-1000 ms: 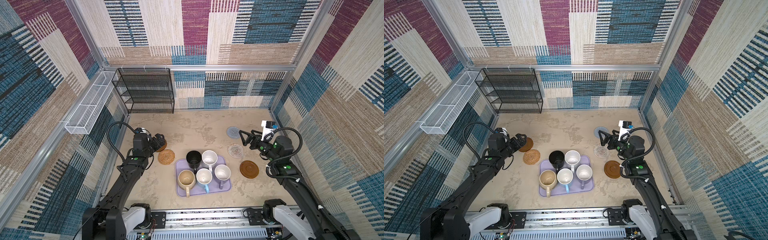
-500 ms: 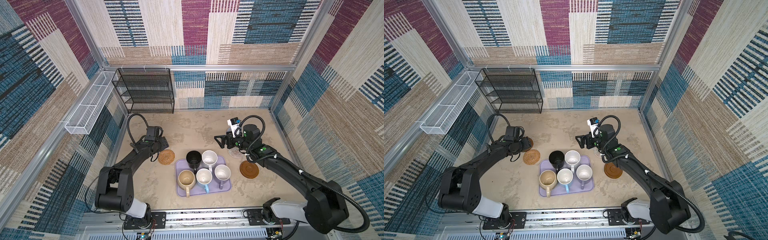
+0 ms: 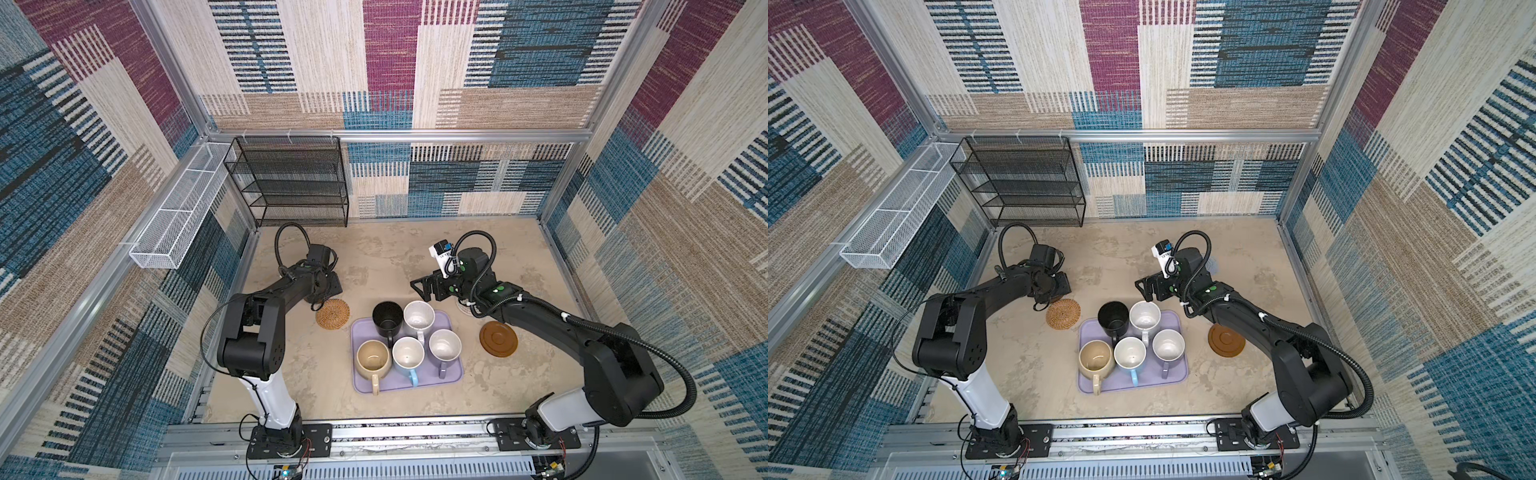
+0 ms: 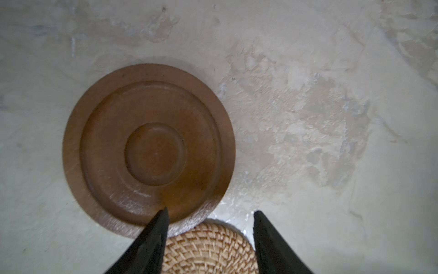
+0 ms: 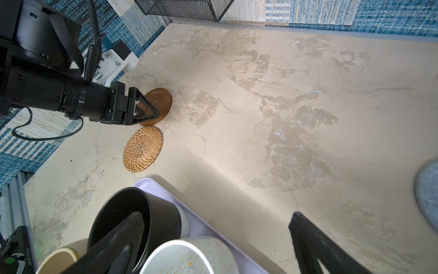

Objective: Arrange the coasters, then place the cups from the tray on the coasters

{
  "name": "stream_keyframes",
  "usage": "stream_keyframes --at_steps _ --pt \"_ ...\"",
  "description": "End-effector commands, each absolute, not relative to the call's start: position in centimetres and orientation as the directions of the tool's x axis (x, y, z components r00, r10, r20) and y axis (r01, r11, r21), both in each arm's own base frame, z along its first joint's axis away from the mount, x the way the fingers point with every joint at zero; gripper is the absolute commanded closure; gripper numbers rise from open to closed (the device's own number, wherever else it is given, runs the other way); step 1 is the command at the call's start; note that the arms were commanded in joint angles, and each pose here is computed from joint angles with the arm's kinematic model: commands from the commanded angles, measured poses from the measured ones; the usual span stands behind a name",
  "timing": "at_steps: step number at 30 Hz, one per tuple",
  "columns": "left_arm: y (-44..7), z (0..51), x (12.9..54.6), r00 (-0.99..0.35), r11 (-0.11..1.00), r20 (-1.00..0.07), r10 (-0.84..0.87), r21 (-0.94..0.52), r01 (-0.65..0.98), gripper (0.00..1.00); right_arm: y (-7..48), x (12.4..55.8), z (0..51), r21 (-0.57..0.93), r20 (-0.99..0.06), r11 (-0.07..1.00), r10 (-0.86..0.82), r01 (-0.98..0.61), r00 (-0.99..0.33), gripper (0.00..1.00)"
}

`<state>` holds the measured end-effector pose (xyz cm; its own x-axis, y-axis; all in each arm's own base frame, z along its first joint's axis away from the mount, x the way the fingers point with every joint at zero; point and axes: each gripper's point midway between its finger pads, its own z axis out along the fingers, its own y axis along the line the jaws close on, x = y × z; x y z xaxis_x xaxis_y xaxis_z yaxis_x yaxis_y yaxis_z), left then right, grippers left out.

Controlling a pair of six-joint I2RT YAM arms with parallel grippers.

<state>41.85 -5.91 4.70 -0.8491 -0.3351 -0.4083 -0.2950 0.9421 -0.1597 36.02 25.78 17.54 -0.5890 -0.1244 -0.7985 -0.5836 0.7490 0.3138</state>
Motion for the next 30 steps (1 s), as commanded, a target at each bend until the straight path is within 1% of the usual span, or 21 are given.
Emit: stream_keyframes --at_steps 1,6,14,18,26,30 --pt "-5.3 4.2 41.6 -0.871 0.956 -0.397 -0.290 -0.086 -0.279 0.41 26.0 36.5 18.2 0.299 -0.818 0.748 -0.119 -0.592 -0.563 0.02" --pt "-5.4 3.6 42.5 -0.874 0.955 -0.387 -0.294 -0.081 -0.285 0.40 26.1 36.2 18.1 0.311 -0.817 0.737 -0.116 -0.600 -0.566 0.02" --pt "-6.2 2.3 44.1 -0.890 0.959 -0.358 -0.283 -0.092 -0.268 0.41 25.9 36.2 17.8 0.302 -0.811 0.749 -0.124 -0.590 -0.572 0.02" --pt "-7.2 1.7 44.6 -0.898 0.957 -0.334 -0.287 -0.130 -0.258 0.41 25.8 36.2 17.8 0.298 -0.811 0.752 -0.126 -0.589 -0.572 0.02" --pt "-8.6 2.6 47.1 -0.895 0.961 -0.355 -0.271 -0.145 -0.234 0.44 26.1 36.5 17.3 0.310 -0.798 0.751 -0.127 -0.582 -0.589 0.02" --pt "-9.2 2.7 48.6 -0.896 0.961 -0.352 -0.271 -0.156 -0.229 0.45 26.7 36.8 17.0 0.334 -0.787 0.740 -0.121 -0.584 -0.604 0.04"
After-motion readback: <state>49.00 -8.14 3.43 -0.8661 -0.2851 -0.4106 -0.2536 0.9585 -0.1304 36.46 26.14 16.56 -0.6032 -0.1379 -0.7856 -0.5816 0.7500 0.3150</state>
